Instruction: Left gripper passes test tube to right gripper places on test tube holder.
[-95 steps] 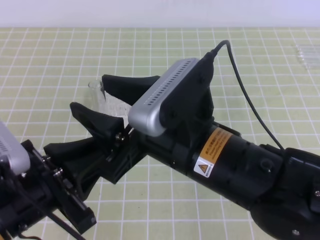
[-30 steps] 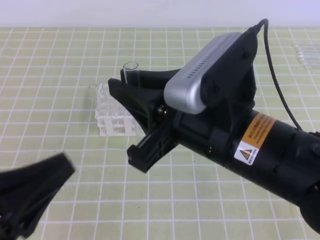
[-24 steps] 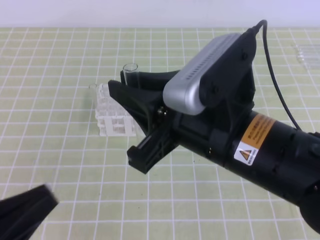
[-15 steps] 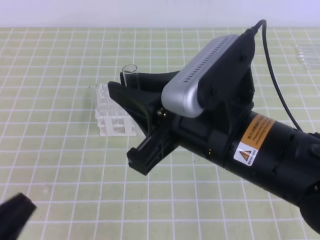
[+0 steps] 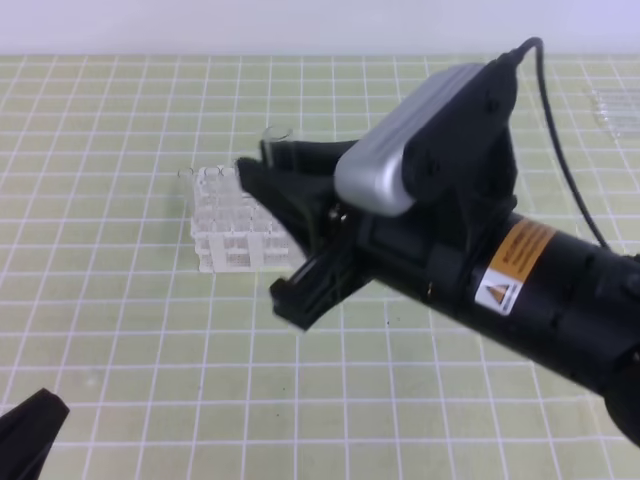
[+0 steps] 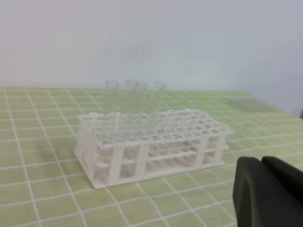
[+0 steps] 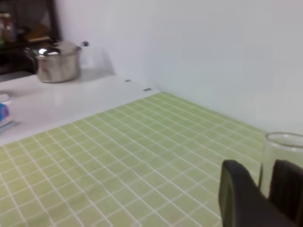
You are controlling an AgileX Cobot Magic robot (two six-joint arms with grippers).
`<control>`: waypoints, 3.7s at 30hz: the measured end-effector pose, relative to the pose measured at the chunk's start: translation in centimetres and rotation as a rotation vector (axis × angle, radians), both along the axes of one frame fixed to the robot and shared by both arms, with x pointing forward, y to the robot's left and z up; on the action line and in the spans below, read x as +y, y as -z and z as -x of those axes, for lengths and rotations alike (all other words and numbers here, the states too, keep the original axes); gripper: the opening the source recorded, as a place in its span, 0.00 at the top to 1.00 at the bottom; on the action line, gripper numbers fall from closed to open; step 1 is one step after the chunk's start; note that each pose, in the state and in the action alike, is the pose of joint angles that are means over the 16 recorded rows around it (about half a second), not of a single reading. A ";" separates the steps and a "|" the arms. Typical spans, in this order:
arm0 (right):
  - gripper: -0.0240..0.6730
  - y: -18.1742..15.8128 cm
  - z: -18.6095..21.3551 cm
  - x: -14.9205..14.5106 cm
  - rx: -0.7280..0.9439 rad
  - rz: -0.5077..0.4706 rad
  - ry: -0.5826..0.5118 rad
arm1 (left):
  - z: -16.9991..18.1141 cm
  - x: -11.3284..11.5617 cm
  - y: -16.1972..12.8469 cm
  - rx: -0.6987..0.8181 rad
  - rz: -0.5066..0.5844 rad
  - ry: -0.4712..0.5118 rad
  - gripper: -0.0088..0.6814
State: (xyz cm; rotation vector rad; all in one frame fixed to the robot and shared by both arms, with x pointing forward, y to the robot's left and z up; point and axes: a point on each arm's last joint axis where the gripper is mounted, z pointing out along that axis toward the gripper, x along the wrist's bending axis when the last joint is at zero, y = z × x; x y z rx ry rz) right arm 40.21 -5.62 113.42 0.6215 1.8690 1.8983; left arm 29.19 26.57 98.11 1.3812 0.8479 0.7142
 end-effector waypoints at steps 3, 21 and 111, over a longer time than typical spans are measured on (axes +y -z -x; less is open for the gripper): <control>0.95 0.1 -0.4 -0.3 0.005 0.005 0.019 | -0.1 0.1 0.3 0.001 -0.009 -0.014 0.99; 0.95 0.1 -4.7 -3.9 -0.004 0.012 0.214 | 0.0 0.1 0.1 -0.003 -0.006 -0.010 0.99; 0.95 12.4 -18.6 5.3 -0.071 -0.099 0.246 | -0.1 0.1 0.2 0.001 -0.008 -0.015 0.99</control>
